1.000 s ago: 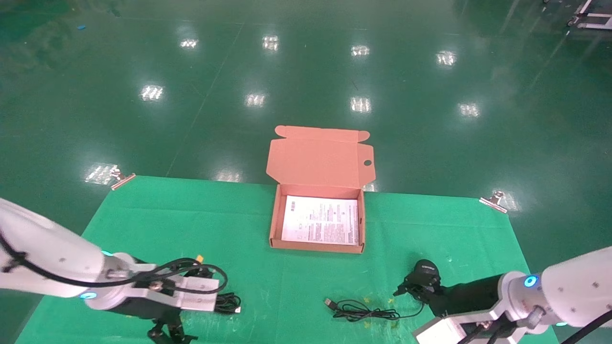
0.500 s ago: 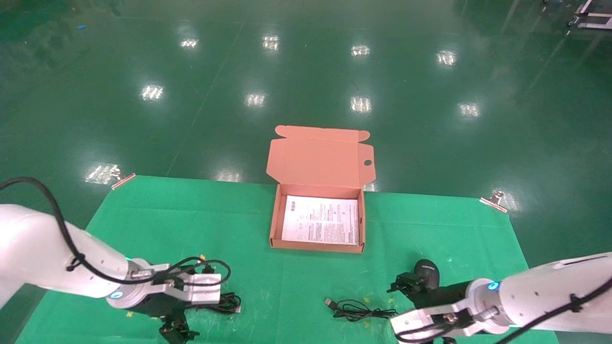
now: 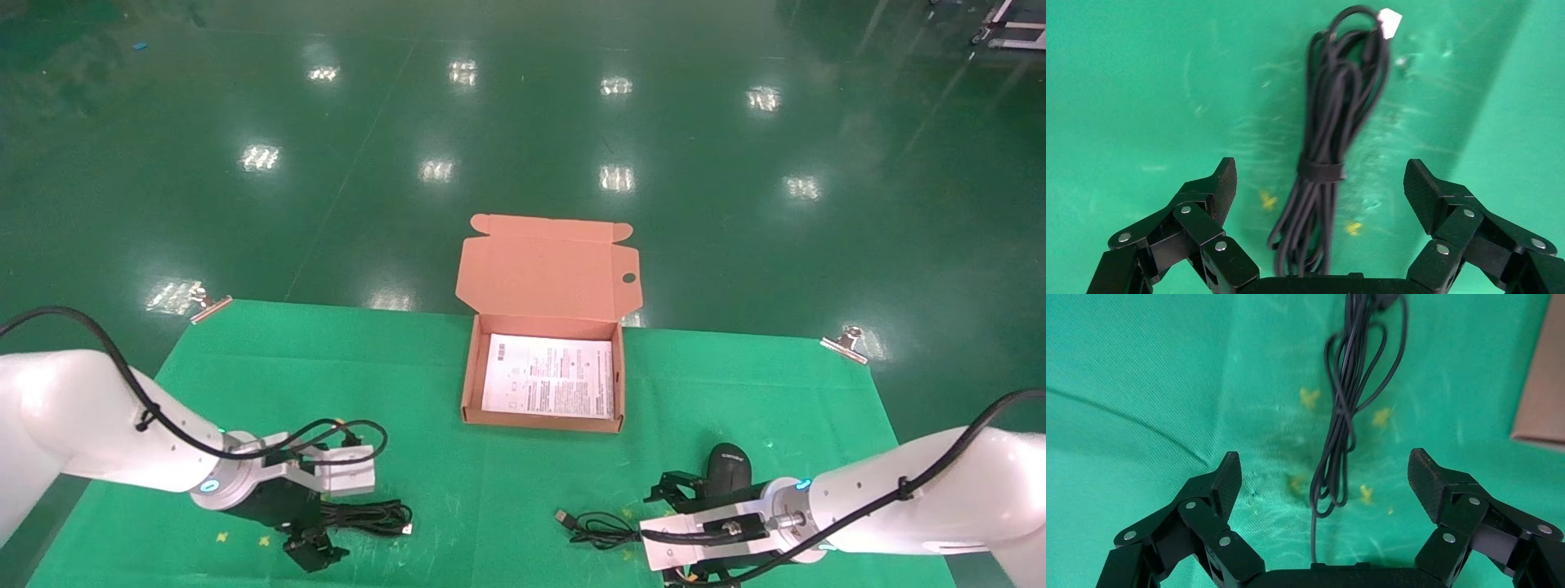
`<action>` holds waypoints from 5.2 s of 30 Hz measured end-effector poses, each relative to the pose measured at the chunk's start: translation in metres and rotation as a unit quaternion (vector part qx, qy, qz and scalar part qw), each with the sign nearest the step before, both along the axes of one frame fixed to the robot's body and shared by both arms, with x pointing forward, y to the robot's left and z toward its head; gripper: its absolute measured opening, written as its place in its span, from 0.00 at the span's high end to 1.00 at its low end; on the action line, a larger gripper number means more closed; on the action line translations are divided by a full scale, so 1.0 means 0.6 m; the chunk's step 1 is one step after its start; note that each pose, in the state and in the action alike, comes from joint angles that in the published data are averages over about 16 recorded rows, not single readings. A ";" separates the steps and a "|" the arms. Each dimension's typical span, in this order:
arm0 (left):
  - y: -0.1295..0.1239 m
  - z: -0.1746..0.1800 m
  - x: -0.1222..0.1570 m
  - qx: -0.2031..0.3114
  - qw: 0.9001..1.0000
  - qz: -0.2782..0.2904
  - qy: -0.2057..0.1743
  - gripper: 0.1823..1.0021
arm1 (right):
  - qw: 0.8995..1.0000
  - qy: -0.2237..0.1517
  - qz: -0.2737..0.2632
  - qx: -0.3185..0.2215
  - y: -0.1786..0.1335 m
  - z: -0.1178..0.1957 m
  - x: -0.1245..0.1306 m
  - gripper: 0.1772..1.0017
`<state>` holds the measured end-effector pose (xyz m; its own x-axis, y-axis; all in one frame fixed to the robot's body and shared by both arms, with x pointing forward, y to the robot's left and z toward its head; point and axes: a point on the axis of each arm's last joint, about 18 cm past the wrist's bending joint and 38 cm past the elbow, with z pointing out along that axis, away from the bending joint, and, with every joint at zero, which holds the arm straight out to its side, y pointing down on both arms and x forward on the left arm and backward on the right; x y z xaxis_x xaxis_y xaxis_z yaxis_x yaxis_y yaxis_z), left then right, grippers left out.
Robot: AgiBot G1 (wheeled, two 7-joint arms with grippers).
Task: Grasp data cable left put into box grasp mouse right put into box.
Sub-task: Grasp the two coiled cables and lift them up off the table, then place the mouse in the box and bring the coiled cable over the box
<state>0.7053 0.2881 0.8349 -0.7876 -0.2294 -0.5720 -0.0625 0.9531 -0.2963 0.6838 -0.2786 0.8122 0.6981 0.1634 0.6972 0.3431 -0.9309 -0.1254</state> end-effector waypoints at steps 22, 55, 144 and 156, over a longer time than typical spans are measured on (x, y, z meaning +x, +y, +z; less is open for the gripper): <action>0.015 -0.011 0.009 -0.007 1.000 0.014 0.004 0.12 | 1.000 0.001 -0.009 0.008 -0.002 -0.014 0.016 0.10; 0.020 0.001 0.005 -0.005 1.000 0.007 -0.001 0.87 | 1.000 -0.004 -0.018 0.024 -0.011 0.004 0.013 0.88; 0.026 0.371 -0.023 0.026 0.937 0.080 -0.340 0.90 | 0.955 -0.135 -0.043 0.261 0.222 0.308 0.115 0.95; 0.017 0.364 -0.021 0.028 0.938 0.074 -0.337 0.90 | 0.957 -0.111 -0.086 0.254 0.196 0.268 0.126 0.95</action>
